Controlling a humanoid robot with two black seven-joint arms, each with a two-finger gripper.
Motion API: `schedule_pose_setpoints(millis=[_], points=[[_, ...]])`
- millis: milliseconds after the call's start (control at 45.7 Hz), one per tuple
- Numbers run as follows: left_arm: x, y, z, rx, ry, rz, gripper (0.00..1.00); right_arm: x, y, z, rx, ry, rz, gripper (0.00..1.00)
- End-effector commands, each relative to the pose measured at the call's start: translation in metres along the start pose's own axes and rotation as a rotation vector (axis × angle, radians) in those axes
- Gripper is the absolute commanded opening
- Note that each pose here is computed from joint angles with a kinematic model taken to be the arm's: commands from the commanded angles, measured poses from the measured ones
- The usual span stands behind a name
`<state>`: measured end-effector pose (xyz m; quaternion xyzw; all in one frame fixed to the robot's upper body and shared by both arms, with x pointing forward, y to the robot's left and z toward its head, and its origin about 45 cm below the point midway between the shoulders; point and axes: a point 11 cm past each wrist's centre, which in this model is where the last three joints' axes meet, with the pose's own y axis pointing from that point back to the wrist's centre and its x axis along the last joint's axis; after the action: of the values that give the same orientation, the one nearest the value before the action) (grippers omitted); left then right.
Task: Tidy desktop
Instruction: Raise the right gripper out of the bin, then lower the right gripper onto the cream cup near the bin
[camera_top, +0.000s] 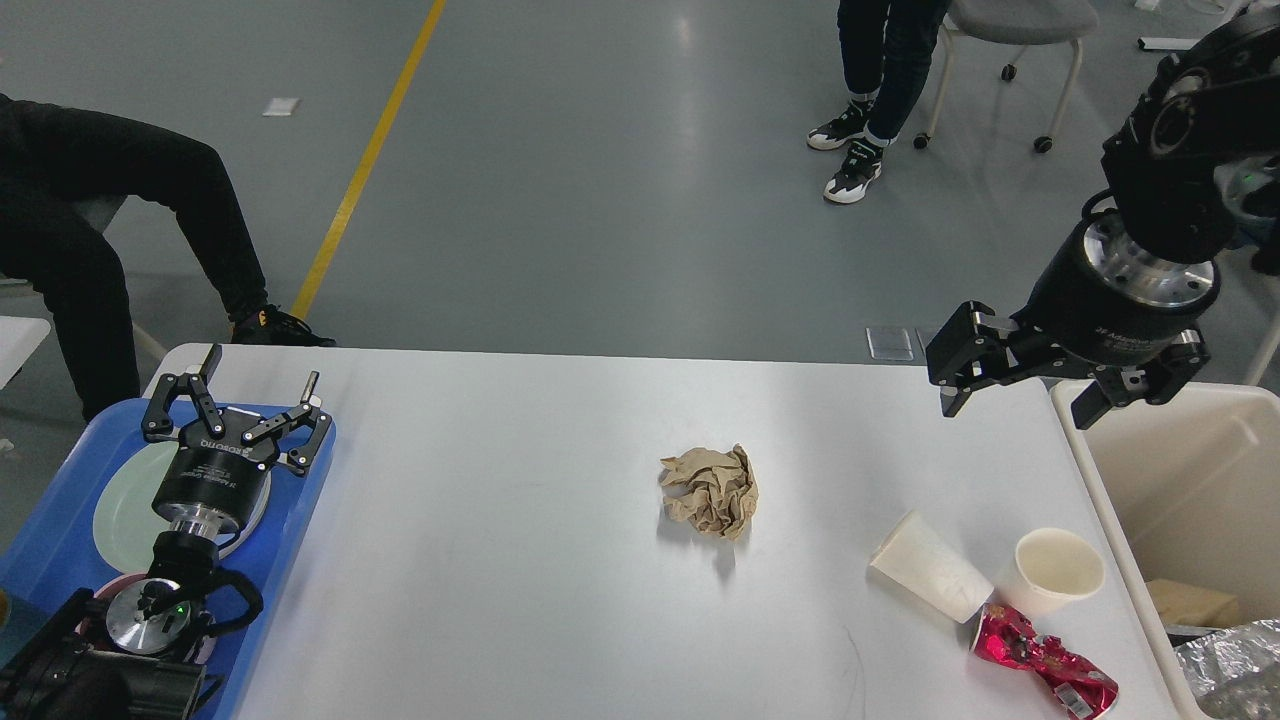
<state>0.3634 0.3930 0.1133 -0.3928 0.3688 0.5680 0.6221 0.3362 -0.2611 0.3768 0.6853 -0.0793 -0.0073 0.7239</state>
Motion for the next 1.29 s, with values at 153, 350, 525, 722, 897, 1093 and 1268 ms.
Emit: schedule_pose_setpoints(millis=[153,350,525,722,897,1093,1268], points=[[0.0,0.0,0.0,0.0,0.0,0.0,0.96,0.0,0.001,0.013,-0.025,-0.024,0.0,1.0],[0.0,0.0,0.0,0.0,0.0,0.0,0.96,0.005,0.011,0.022,-0.053,-0.045,0.032,1.0],[0.0,0.0,0.0,-0.002,0.0,0.0,0.96,0.007,0.013,0.023,-0.05,-0.05,0.045,1.0],[0.0,0.0,0.0,0.001,0.0,0.0,0.96,0.012,0.016,0.038,-0.066,-0.091,0.07,1.0],[0.0,0.0,0.0,0.001,0.0,0.0,0.96,0.019,0.017,0.047,-0.093,-0.112,0.127,1.0],[0.0,0.0,0.0,0.001,0.0,0.0,0.96,0.011,0.002,0.086,-0.113,-0.215,0.1,0.98],[0.0,0.0,0.0,0.0,0.0,0.0,0.96,-0.008,-0.036,0.118,-0.066,-0.321,0.01,0.98]])
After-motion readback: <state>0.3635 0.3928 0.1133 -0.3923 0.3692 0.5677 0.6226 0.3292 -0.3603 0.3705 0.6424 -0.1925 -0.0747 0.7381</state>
